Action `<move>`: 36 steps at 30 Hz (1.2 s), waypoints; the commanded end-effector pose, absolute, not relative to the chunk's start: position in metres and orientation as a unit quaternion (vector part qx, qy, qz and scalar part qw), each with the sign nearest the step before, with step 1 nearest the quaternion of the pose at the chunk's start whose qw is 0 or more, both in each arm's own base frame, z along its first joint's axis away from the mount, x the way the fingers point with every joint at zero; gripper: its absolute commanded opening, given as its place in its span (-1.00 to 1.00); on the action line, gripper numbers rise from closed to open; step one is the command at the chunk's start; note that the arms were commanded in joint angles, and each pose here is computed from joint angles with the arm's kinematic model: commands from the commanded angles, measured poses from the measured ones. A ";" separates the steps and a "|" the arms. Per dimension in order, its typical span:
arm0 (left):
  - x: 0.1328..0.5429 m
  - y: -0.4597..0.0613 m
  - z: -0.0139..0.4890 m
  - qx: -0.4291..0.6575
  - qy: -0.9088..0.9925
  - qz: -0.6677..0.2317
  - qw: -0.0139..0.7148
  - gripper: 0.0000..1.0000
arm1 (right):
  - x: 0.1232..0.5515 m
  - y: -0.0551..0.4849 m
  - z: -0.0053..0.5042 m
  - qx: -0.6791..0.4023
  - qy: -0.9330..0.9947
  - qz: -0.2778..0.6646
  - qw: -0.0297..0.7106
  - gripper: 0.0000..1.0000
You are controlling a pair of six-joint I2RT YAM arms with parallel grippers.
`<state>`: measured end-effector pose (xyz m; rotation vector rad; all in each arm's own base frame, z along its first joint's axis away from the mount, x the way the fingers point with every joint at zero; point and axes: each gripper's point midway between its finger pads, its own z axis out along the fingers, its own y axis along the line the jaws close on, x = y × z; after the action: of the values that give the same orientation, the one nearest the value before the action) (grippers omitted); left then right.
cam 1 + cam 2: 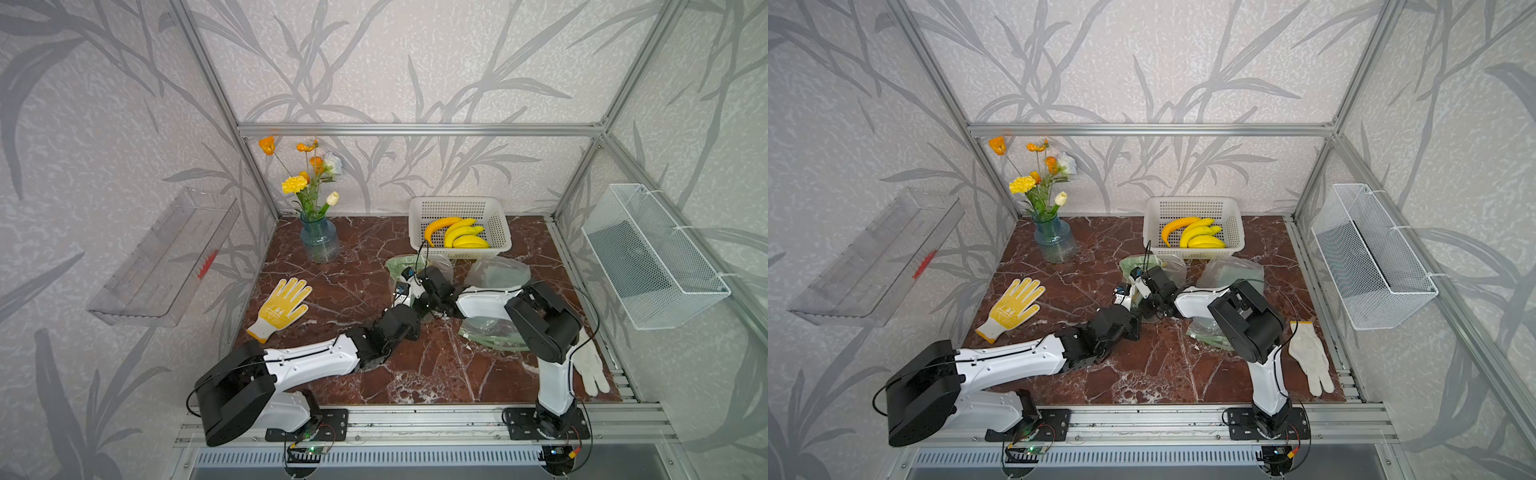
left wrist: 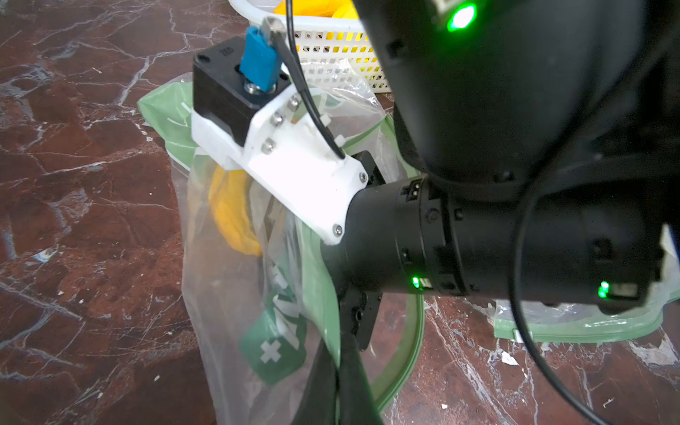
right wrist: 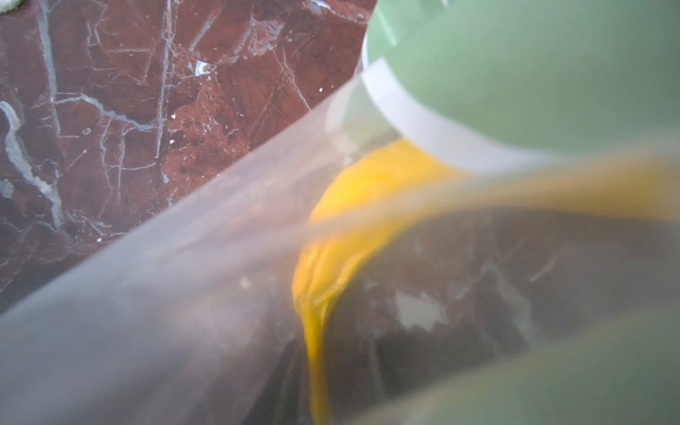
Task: Open the zip-top bag and take out the banana
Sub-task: Pick up the banana from the zipper food storage bag.
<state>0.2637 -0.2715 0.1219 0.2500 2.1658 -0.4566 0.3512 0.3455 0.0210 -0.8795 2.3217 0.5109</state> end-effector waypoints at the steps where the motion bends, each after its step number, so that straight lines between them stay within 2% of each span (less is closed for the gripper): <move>1: 0.262 -0.276 0.125 0.100 0.868 -0.196 0.445 -1.00 | 0.354 0.337 0.008 -0.330 0.887 0.171 0.275 -0.42; 8: 0.262 -0.270 0.125 0.096 0.868 -0.187 0.450 -1.00 | 0.348 0.331 -0.008 -0.346 0.895 0.153 0.235 -0.43; 10: 0.262 -0.268 0.125 0.094 0.868 -0.185 0.452 -1.00 | 0.346 0.329 -0.011 -0.349 0.898 0.146 0.224 -0.52; 16: 0.263 -0.259 0.125 0.088 0.870 -0.165 0.456 -1.00 | 0.343 0.326 -0.007 -0.341 0.902 0.151 0.219 -0.98; 19: 0.264 -0.253 0.123 0.080 0.874 -0.150 0.455 -0.96 | 0.340 0.330 0.008 -0.325 0.897 0.196 0.226 -0.98; 20: 0.263 -0.252 0.123 0.078 0.875 -0.148 0.454 -0.84 | 0.338 0.332 0.014 -0.322 0.893 0.216 0.227 -0.99; 27: 0.258 -0.230 0.156 0.063 0.853 -0.155 0.494 0.53 | 0.318 0.333 0.044 -0.326 0.868 0.291 0.239 -1.00; 32: 0.260 -0.186 0.190 0.000 0.823 -0.135 0.552 0.90 | 0.302 0.327 0.046 -0.337 0.852 0.309 0.255 -1.00; 34: 0.271 -0.168 0.181 -0.033 0.833 -0.127 0.537 0.92 | 0.296 0.326 0.046 -0.337 0.847 0.320 0.259 -1.00; 36: 0.286 -0.160 0.163 -0.056 0.856 -0.147 0.492 0.91 | 0.290 0.325 0.046 -0.337 0.841 0.332 0.263 -1.00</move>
<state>0.2755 -0.1813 0.2004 -0.0673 1.9457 -0.4061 0.2940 0.3168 0.0290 -0.9069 2.3618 0.8113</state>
